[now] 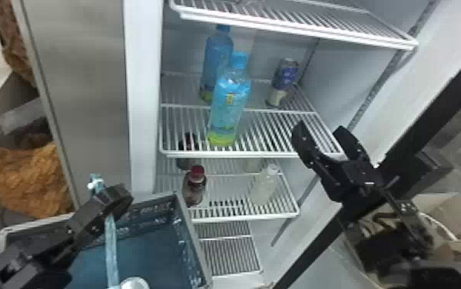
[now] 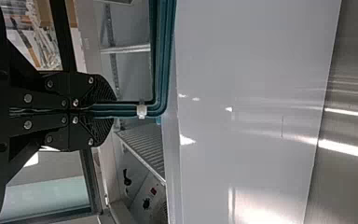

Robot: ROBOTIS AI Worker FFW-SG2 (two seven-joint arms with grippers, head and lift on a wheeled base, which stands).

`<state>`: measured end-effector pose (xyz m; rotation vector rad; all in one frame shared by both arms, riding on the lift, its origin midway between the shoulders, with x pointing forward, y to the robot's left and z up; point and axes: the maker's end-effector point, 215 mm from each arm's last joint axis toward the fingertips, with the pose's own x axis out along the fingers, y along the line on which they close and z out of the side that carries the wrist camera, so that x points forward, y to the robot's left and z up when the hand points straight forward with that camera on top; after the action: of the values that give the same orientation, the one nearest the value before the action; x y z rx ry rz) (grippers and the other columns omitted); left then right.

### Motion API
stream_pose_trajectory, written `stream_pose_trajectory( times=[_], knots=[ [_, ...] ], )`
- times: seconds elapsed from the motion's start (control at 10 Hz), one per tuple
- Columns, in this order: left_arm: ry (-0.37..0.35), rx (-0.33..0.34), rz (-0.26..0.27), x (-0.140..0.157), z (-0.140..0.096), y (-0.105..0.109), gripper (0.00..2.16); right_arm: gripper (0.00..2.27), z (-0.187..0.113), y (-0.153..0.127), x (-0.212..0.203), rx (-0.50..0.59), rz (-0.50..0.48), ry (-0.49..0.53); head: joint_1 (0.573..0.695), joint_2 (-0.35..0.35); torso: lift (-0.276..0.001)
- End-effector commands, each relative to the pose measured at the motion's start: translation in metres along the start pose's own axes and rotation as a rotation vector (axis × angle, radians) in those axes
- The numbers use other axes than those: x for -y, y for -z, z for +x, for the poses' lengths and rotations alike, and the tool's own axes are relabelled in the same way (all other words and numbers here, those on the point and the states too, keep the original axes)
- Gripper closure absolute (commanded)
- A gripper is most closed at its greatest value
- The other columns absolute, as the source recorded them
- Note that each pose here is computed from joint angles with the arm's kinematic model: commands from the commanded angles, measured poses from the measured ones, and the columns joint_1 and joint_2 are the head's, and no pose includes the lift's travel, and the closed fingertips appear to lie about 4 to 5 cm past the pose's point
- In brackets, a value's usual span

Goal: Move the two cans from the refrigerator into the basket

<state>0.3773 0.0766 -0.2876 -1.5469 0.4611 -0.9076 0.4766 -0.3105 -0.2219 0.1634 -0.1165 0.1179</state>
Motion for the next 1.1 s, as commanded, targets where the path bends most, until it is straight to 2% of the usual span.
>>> stream_pose_trajectory(
  times=[0.0,0.7,1.0],
  knots=[
    [0.001,-0.004,0.000,0.000,0.002,0.001,1.20,0.11,0.014,0.002,0.011,0.002,-0.022,0.019,0.695,-0.300,-0.035],
    [0.008,-0.013,-0.008,-0.001,0.007,0.002,1.20,0.11,0.077,0.024,0.040,-0.017,-0.050,0.098,0.695,-0.308,-0.035],
    [0.011,-0.017,-0.012,-0.001,0.010,0.003,1.20,0.11,0.098,0.037,0.049,-0.036,-0.044,0.119,0.689,-0.310,-0.035]
  ],
)
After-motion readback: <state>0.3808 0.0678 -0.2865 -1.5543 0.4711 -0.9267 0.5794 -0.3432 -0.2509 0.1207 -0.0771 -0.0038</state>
